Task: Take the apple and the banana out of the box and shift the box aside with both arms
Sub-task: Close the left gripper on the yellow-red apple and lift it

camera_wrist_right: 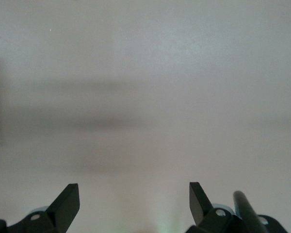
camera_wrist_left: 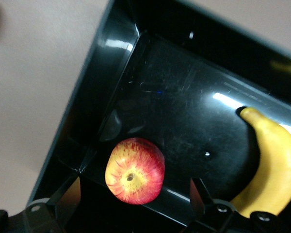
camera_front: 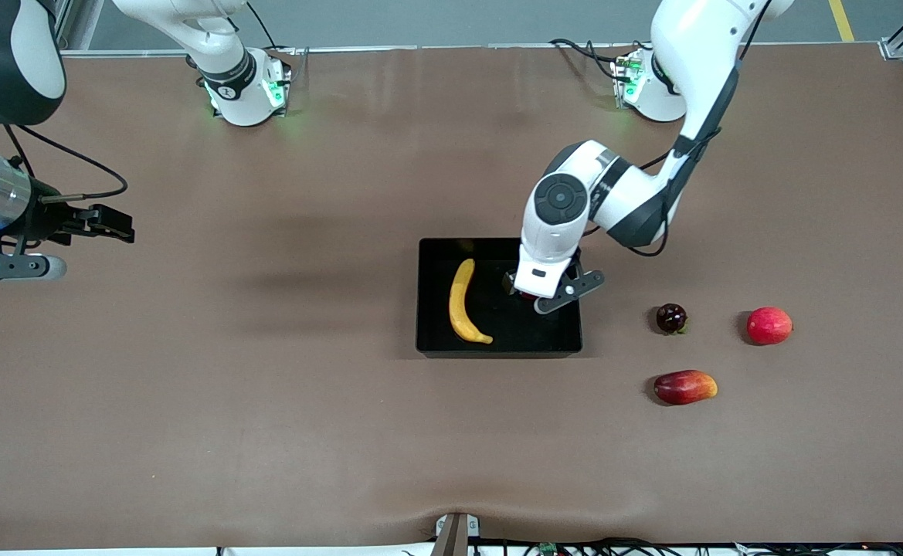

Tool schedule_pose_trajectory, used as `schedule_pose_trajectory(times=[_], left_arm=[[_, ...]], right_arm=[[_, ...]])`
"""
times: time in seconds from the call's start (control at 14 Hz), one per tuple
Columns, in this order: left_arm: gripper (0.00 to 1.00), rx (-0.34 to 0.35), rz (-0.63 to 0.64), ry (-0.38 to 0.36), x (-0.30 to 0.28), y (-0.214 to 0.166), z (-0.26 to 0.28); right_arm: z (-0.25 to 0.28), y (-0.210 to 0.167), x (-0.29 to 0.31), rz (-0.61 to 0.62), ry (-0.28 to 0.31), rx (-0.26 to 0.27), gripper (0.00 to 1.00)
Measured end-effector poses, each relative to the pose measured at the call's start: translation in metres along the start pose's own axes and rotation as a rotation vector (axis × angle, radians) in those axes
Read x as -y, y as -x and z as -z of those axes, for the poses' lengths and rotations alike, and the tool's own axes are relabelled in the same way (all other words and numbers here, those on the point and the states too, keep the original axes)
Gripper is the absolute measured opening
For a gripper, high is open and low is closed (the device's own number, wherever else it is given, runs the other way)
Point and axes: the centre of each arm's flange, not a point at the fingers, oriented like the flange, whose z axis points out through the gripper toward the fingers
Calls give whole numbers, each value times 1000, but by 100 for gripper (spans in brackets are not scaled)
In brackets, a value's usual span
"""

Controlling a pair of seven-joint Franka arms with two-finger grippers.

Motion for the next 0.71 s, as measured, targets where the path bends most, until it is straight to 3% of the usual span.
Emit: schedule_pose_trajectory(times=[0.57,0.71], left_arm=[[100,30,-41,-76,-1,8,-67],[83,31,-45,-77,-3,10,-68]], right_arm=[[0,0,-1,-3,0,1,100],[0,0,-2,-3,0,2,100]])
